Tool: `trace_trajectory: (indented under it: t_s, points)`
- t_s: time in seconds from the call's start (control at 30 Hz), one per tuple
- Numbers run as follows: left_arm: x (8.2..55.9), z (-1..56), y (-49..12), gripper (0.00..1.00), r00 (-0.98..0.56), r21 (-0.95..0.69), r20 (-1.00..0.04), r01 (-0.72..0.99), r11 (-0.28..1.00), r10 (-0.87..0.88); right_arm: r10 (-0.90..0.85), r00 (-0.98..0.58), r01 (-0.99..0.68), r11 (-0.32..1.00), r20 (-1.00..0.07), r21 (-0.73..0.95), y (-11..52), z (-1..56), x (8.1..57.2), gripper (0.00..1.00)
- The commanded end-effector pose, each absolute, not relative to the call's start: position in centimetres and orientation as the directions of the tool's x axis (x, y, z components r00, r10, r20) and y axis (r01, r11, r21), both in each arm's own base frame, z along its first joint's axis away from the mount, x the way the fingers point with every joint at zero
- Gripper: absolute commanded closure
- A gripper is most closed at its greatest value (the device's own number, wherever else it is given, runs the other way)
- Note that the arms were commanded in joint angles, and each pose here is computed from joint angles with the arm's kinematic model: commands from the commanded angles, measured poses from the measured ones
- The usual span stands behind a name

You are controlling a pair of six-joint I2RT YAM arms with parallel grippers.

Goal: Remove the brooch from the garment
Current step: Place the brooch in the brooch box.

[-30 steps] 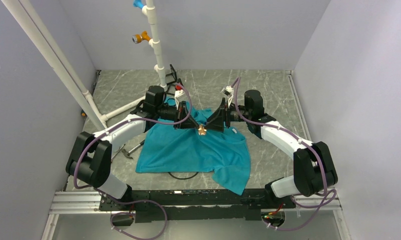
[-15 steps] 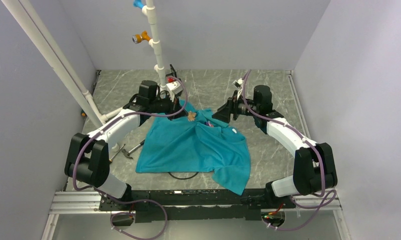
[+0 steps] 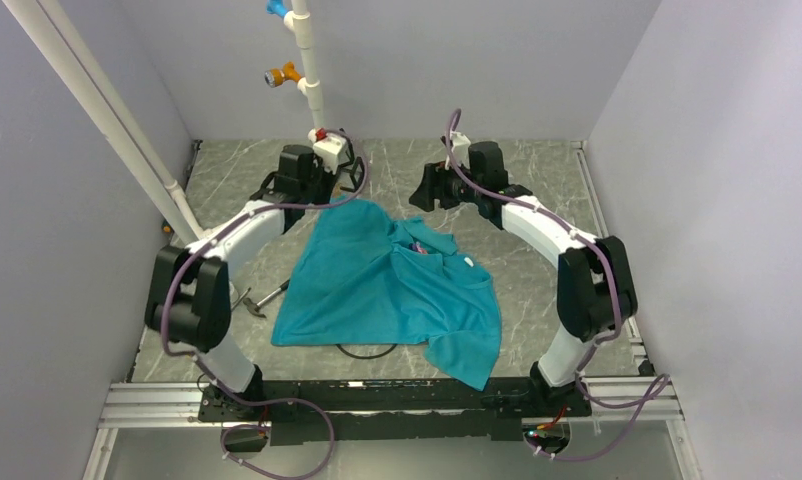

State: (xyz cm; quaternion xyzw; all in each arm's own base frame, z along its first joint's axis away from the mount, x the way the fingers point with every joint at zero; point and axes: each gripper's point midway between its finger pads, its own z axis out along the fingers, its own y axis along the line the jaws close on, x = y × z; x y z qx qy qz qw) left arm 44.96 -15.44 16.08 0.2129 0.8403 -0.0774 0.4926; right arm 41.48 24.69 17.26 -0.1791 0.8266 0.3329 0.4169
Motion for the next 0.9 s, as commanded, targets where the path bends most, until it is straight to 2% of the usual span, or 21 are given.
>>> trace_trajectory:
  t_s: [0.0,0.1,0.47,0.87]
  points:
    - [49.5,16.9,-12.9,1.0,-0.404,0.162,-0.876,0.273,0.948,0.266,0.012,-0.634,-0.495,0.762,-0.773,0.418,24.1,16.6,42.5,0.3]
    - [51.5,16.6,-13.2,1.0,-0.38,0.14,-0.895,0.252,0.957,0.232,0.01,-0.616,-0.513,0.754,-0.788,0.411,24.0,16.9,42.0,0.29]
    - [55.5,12.7,-15.2,1.0,-0.449,0.051,-0.878,0.252,0.966,0.164,-0.021,-0.548,-0.552,0.76,-0.836,0.343,20.4,19.7,39.9,0.29]
    - [57.4,10.6,-16.7,1.0,-0.49,-0.028,-0.866,0.248,0.968,0.101,0.008,-0.508,-0.554,0.763,-0.861,0.334,18.5,21.3,40.5,0.29]
